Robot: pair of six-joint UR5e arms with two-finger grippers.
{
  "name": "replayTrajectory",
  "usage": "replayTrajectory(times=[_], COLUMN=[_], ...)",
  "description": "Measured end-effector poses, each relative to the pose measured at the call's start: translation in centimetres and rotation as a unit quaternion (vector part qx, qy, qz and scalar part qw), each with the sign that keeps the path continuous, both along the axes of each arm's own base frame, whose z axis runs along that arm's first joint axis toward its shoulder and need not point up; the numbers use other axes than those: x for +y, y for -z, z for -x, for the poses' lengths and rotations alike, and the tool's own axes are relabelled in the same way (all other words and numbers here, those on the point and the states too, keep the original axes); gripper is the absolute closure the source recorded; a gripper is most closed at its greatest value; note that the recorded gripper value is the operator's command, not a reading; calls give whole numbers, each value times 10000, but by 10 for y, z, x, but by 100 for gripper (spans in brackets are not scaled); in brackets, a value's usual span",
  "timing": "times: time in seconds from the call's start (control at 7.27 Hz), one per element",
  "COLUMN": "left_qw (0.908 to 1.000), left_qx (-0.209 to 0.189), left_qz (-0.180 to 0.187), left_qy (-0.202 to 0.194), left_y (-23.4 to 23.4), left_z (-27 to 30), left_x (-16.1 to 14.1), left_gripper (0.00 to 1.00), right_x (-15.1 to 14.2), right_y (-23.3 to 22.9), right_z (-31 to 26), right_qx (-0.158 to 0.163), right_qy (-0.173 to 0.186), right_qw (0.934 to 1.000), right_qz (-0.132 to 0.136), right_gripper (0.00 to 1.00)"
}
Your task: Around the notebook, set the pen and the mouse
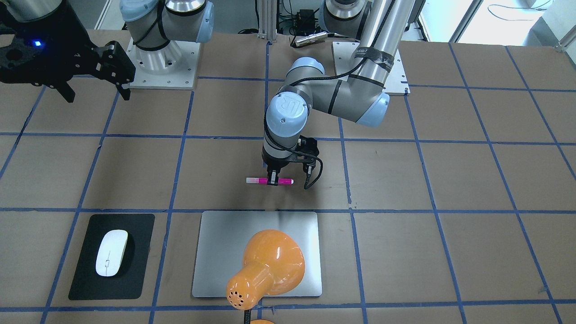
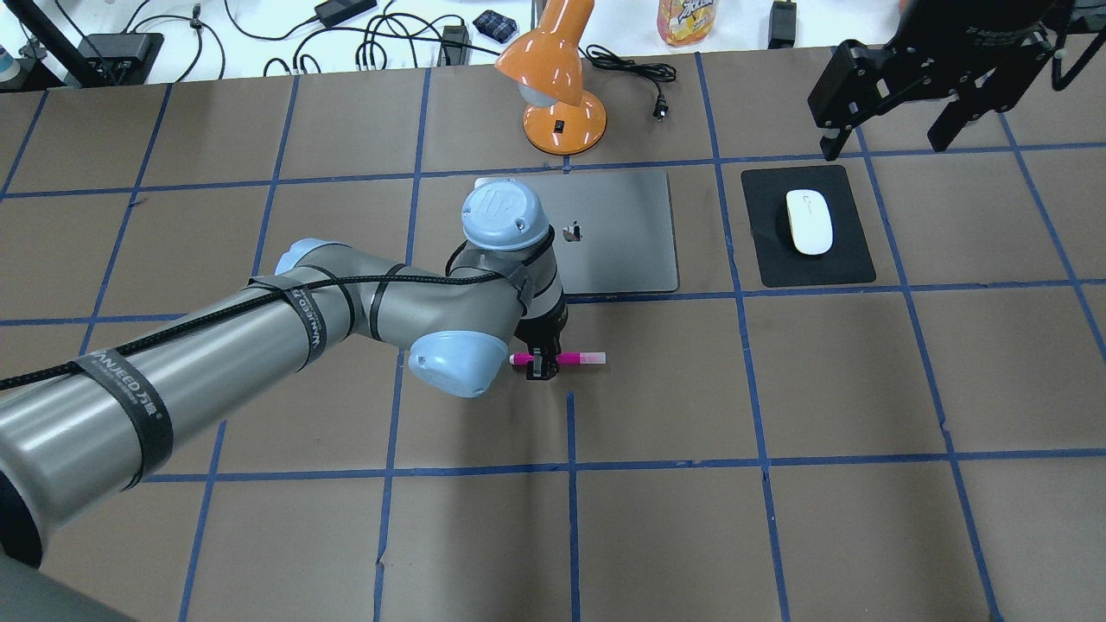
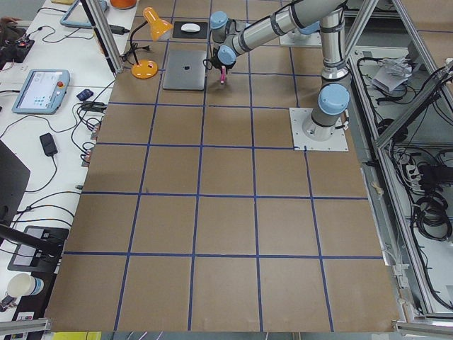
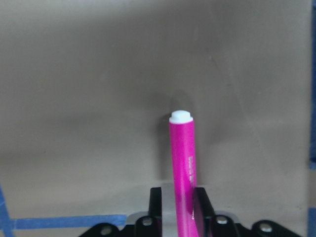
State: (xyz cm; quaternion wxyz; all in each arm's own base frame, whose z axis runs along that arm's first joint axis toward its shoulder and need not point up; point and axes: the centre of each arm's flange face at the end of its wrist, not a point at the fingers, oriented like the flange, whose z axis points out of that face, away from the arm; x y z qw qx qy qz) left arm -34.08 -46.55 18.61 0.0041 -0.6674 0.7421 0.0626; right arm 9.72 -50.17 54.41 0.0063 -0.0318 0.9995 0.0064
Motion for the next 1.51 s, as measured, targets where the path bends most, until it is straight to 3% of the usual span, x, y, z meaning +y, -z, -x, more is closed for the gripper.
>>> replayTrajectory(times=[0.14,0.28,0.55,0.83,1.1,1.51], left_qw=[10000,10000,9992,9887,9648,9096], left_qx=[-4,1,94,239,288,426], left_qz=[-8,6,200,442,568,616], left_qy=[23,49,346,1414,2553,4087], left_y=[-3,-7,-32,-68,-104,-154], left_z=[1,0,-12,-60,-127,-235], left_x=[2,2,-3,-22,-36,-40], left_gripper=[15,0,0,0,0,0], right_x=[0,0,0,1,1,1], right_y=[0,0,0,0,0,1], right_z=[0,0,0,0,0,0], right_qx=[0,0,2,6,2,2], right_qy=[0,0,0,0,0,0], right_qw=[10000,10000,10000,10000,10000,10000], right_qz=[-2,-7,-8,-2,-2,-9], right_gripper=[0,0,0,0,0,0])
